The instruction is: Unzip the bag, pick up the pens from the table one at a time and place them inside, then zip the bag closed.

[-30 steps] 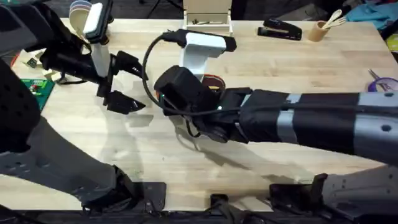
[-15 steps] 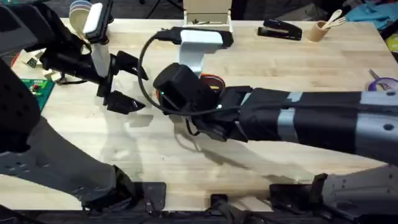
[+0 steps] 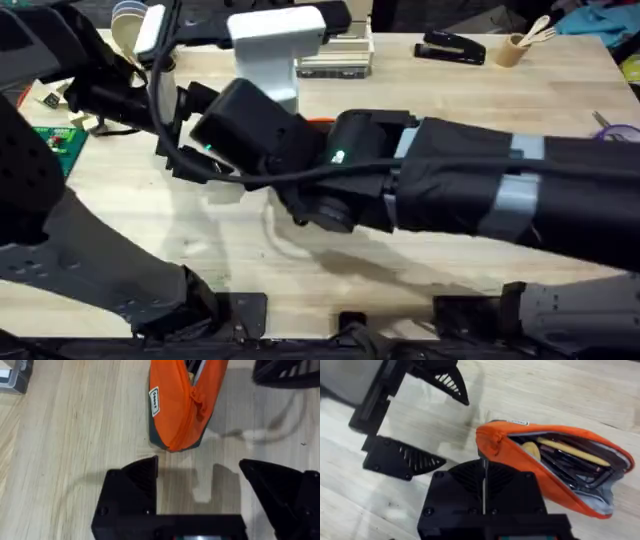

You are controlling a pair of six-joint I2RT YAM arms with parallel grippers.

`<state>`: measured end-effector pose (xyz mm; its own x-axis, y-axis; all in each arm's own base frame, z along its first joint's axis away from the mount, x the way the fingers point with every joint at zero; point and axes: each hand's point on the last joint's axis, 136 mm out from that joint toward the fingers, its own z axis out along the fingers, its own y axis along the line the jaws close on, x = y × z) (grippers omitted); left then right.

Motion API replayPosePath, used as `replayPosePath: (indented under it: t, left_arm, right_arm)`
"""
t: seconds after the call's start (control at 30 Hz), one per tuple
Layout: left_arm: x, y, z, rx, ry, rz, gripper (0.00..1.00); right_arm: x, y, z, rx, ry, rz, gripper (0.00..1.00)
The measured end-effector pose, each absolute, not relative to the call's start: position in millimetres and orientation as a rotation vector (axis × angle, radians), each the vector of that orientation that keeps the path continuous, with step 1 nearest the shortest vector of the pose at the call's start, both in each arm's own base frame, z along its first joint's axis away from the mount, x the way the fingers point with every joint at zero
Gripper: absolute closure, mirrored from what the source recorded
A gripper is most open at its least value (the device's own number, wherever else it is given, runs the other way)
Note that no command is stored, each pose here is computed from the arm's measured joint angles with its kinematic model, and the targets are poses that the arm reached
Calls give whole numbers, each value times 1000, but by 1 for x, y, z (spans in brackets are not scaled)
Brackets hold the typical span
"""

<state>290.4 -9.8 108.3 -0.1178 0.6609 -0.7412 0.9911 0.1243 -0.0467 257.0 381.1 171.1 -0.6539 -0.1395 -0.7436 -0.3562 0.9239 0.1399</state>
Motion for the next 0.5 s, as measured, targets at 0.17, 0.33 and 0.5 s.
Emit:
replayPosePath:
  t: [0.17, 0.33, 0.5]
  left_arm:
    - [290, -10, 108, 1594, 1844, -759, 7]
    - [290, -10, 108, 1594, 1844, -759, 7]
    - [290, -10, 108, 1594, 1844, -759, 7]
  right_arm:
    - [244, 389, 183, -384, 2255, 332, 970]
    - [234, 397, 191, -420, 2231, 340, 762]
    - [229, 397, 189, -456, 2233, 318, 48]
